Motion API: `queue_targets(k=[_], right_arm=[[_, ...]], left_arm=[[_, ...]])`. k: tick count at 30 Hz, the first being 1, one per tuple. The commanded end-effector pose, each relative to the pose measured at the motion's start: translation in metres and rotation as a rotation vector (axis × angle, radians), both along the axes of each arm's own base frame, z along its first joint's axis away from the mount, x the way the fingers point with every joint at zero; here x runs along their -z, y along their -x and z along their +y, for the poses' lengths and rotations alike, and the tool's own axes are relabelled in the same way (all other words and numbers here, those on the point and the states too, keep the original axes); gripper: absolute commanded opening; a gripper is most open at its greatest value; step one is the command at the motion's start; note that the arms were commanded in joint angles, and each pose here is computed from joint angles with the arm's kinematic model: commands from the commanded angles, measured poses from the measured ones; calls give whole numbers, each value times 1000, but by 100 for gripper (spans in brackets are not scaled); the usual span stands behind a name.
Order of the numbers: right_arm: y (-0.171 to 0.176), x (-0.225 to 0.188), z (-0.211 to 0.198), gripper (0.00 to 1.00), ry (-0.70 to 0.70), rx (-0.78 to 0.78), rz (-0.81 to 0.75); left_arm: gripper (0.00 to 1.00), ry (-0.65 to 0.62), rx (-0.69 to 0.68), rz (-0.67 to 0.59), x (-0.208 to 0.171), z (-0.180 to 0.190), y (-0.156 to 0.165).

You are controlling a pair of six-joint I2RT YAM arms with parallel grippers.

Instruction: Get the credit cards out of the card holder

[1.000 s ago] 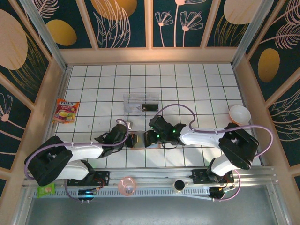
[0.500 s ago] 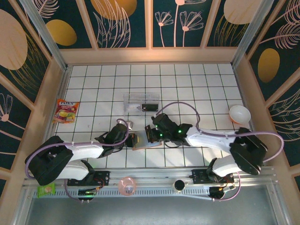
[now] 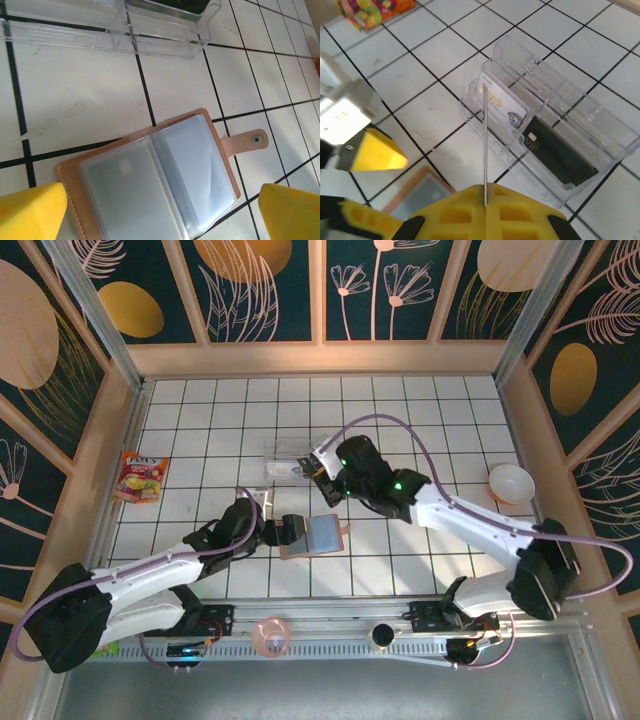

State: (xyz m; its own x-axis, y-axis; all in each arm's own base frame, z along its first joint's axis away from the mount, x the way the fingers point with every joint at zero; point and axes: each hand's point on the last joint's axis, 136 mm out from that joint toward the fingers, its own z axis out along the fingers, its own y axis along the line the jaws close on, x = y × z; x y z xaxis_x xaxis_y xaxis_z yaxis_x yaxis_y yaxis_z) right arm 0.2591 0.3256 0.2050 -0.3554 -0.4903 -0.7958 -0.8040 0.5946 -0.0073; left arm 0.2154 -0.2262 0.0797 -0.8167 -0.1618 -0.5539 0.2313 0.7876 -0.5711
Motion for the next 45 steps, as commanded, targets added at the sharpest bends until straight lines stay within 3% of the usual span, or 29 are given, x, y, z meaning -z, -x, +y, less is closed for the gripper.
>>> queue_targets(k=[1,8,18,27,45], right_arm=[[10,12,9,0,181,-259,-47],[-5,14,12,0,358,-427,-25],[-65,46,-4,0,584,-443,-20],[-91,64,-12,0,670,-450,-61],[-100,91,-19,0,717,-479,-43]], left_arm=[[99,-39,-43,50,12,14,5],[99,-105,-82,56,17,29,6],[99,-137,-93,52,8,29,-3],[99,-166,-85,80,14,27,-6],[99,-196,-79,115,22,30,-5]])
